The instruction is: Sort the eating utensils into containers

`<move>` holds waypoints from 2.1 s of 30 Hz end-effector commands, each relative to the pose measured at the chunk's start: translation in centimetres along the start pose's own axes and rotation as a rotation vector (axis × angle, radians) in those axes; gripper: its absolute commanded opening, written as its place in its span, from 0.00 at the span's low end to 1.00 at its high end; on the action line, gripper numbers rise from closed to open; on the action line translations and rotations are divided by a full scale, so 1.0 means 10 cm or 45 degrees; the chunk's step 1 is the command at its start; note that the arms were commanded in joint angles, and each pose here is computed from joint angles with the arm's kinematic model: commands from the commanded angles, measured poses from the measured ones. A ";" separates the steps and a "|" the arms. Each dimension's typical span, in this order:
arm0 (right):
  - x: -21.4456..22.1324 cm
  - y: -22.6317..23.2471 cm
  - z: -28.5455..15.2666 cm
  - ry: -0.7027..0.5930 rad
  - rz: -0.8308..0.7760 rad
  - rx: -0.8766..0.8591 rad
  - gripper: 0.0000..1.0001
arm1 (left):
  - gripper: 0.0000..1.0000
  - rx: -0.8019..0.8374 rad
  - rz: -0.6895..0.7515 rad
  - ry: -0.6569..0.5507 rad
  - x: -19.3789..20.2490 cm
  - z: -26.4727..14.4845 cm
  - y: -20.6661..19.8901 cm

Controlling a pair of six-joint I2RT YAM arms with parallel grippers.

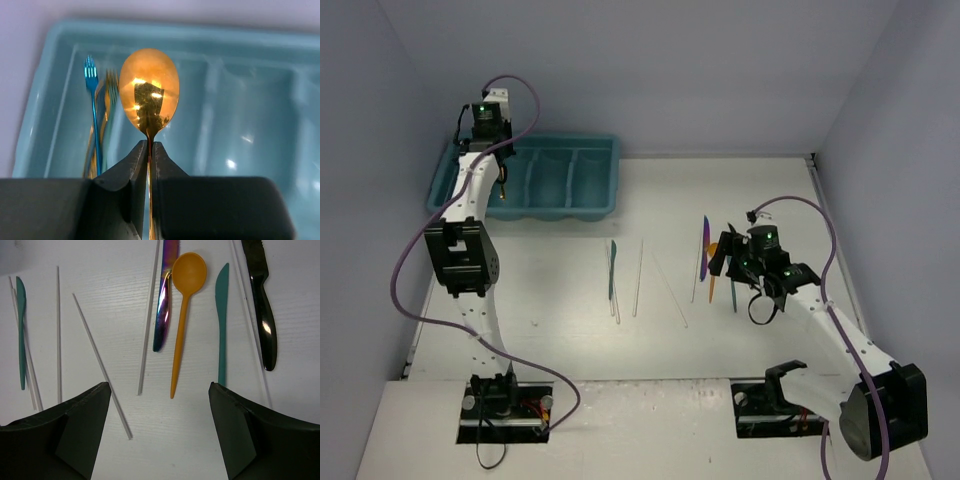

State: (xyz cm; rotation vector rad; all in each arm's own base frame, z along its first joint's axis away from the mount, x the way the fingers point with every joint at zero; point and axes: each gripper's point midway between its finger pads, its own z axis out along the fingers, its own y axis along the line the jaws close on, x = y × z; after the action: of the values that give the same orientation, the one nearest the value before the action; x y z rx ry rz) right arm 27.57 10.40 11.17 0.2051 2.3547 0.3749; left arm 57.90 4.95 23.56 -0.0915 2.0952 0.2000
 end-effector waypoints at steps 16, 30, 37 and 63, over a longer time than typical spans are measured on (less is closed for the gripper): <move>-0.27 -0.12 0.25 -0.040 0.052 0.166 0.64 | 0.56 0.035 -0.101 -0.211 -0.51 0.25 0.05; -0.42 -0.15 0.67 -0.005 0.049 0.285 0.41 | 0.58 0.471 -0.176 -0.066 0.46 -1.71 -1.38; -0.29 -0.22 0.88 0.058 0.044 0.344 0.36 | 0.58 0.573 -0.070 0.091 1.37 -2.25 -1.54; 0.08 -0.40 1.16 0.129 0.019 0.464 0.08 | 0.58 0.735 -0.165 0.192 1.92 -2.78 -1.63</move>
State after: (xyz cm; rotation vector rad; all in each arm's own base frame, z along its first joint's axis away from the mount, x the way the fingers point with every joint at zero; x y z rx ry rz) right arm 35.06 10.15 0.86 0.3512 2.5333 0.0066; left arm 26.31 -13.36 16.34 0.0957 2.2719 -0.3984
